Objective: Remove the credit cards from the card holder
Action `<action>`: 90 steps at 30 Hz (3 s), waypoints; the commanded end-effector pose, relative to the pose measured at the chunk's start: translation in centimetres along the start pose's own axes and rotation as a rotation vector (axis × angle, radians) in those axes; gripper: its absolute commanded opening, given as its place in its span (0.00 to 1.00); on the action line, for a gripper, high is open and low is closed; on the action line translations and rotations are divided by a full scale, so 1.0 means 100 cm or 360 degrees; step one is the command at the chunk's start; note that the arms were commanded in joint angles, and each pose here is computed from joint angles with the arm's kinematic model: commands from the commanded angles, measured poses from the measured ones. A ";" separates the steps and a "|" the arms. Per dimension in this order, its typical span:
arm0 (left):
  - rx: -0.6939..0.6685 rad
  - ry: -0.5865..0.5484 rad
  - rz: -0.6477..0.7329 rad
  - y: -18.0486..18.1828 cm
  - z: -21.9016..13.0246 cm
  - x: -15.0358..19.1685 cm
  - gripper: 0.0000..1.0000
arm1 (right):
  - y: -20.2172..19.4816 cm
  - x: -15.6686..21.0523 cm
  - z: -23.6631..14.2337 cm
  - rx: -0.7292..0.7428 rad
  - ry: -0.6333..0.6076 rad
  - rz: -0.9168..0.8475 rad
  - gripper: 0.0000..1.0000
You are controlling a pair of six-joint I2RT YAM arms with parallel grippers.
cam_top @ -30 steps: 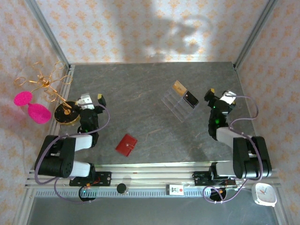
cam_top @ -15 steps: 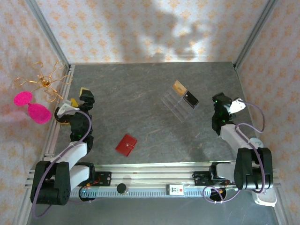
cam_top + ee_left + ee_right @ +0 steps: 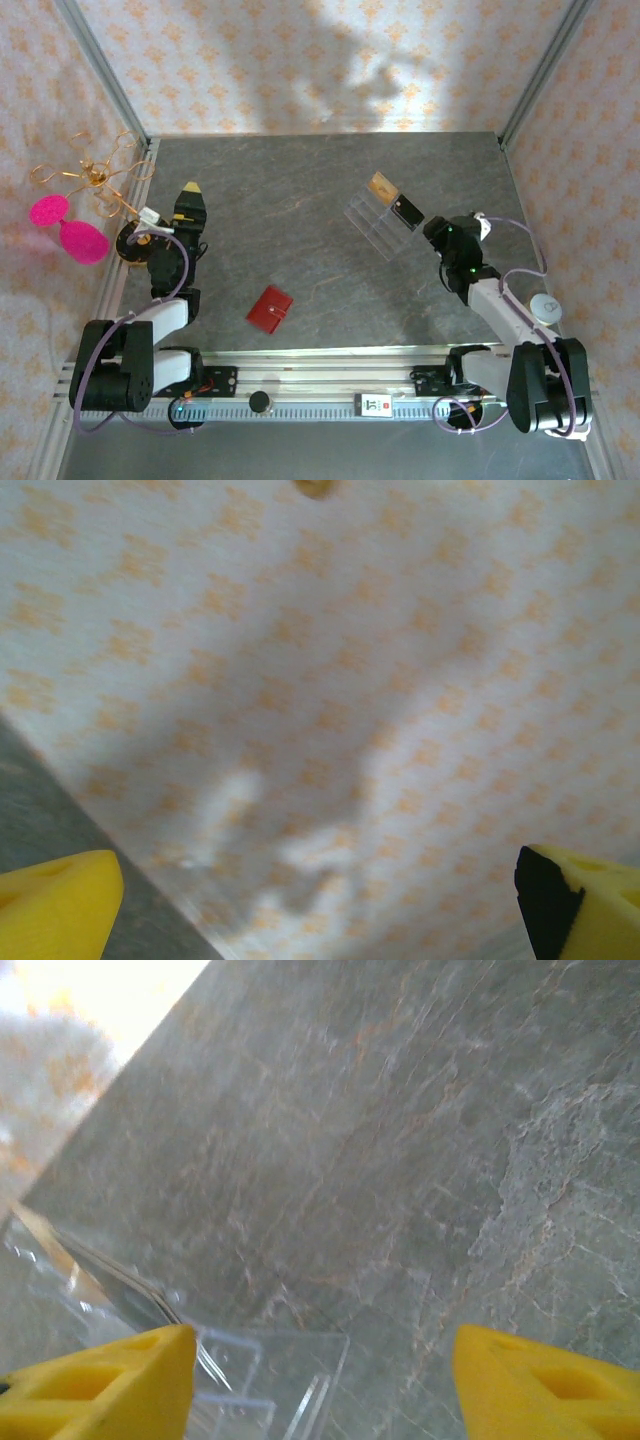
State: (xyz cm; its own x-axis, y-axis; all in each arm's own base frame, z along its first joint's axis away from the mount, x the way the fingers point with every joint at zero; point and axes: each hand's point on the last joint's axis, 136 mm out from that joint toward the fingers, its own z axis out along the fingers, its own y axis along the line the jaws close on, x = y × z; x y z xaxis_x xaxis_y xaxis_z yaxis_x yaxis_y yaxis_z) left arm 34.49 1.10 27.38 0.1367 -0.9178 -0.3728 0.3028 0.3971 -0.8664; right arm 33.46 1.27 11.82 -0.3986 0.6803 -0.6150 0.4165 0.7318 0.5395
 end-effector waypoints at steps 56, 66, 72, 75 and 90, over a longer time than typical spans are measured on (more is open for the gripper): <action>0.0138 0.0796 0.0244 -0.052 -0.003 0.106 0.68 | 0.086 0.101 0.064 -0.0320 0.0636 -0.0804 0.32; -0.0027 0.0870 0.0293 -0.029 -0.034 0.109 0.68 | 0.120 0.139 0.063 -0.0486 0.0839 -0.1051 0.32; -0.0037 0.0932 0.0278 -0.026 -0.046 0.114 0.68 | 0.132 0.155 0.060 -0.0624 0.0978 -0.1124 0.32; -0.0042 0.0939 0.0276 -0.026 -0.050 0.114 0.69 | 0.136 0.164 0.063 -0.0636 0.1020 -0.1166 0.32; -0.0216 0.1001 0.0296 -0.008 -0.073 0.118 0.82 | 0.163 0.111 0.044 -0.0612 0.0668 -0.1046 0.71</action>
State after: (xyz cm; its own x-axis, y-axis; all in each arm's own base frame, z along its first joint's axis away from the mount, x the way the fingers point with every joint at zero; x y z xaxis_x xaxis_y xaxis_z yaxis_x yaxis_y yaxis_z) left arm 29.54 -9.79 23.11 -0.3687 -0.7018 -0.6095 0.2520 0.5557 -0.7923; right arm 39.37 21.40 7.43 -0.8173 -0.0535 -0.5737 -0.3088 0.8812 0.3578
